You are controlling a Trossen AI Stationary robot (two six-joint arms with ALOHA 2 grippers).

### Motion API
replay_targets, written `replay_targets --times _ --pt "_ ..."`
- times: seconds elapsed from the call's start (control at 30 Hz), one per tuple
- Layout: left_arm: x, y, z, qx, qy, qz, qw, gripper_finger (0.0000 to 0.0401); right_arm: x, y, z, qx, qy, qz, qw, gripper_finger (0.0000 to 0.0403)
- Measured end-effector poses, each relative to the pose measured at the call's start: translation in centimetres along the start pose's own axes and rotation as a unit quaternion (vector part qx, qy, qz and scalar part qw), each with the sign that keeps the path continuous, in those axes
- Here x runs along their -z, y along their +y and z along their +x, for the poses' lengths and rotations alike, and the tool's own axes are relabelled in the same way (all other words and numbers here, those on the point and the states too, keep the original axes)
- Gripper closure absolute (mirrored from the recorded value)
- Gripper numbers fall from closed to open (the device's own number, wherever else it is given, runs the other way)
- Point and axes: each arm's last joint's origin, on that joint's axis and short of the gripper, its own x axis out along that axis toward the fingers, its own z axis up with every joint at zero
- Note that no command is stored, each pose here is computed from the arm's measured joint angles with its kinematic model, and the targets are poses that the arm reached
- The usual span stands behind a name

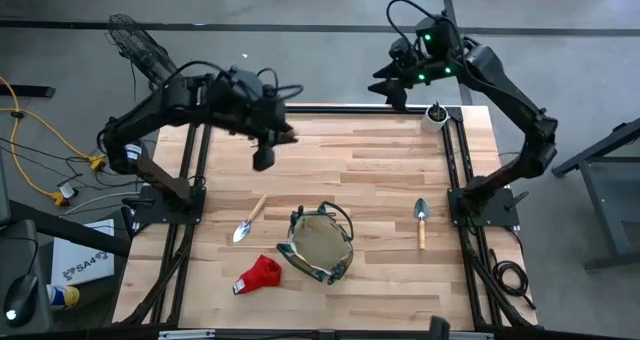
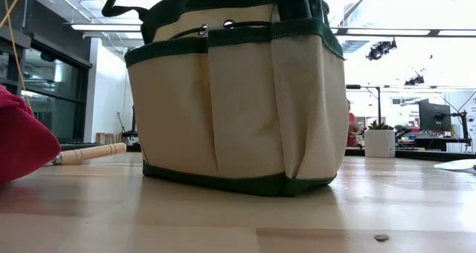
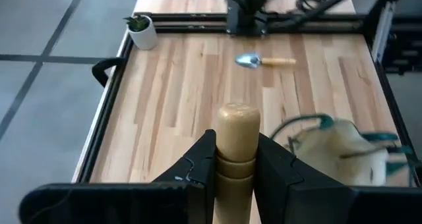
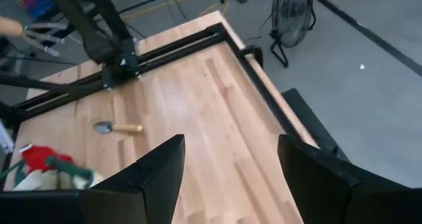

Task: Pick & Place Garden tools in Gardening bag
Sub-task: Put the brown hand rake into the light brown gardening bag

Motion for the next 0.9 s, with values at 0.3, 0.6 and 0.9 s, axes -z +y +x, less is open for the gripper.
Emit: replay_targets --times 0.3,0.6,0.9 --pt "2.6 -4.6 -1.9 0.049 -0.007 0.032 0.998 0.034 1.9 4.8 -0.7 -0.01 0.04 0.033 0.999 0.0168" --pt "10.4 -8.6 0.1 0.151 -0.12 -0.037 0.981 0.034 4.6 11.4 0.5 0.006 0.027 0.074 0.997 0.0168" --pt "17.2 -13.1 2.1 0.212 -0.255 -0.098 0.938 0.034 7.3 17.5 0.6 0.037 0.015 0.1 0.994 0.0168"
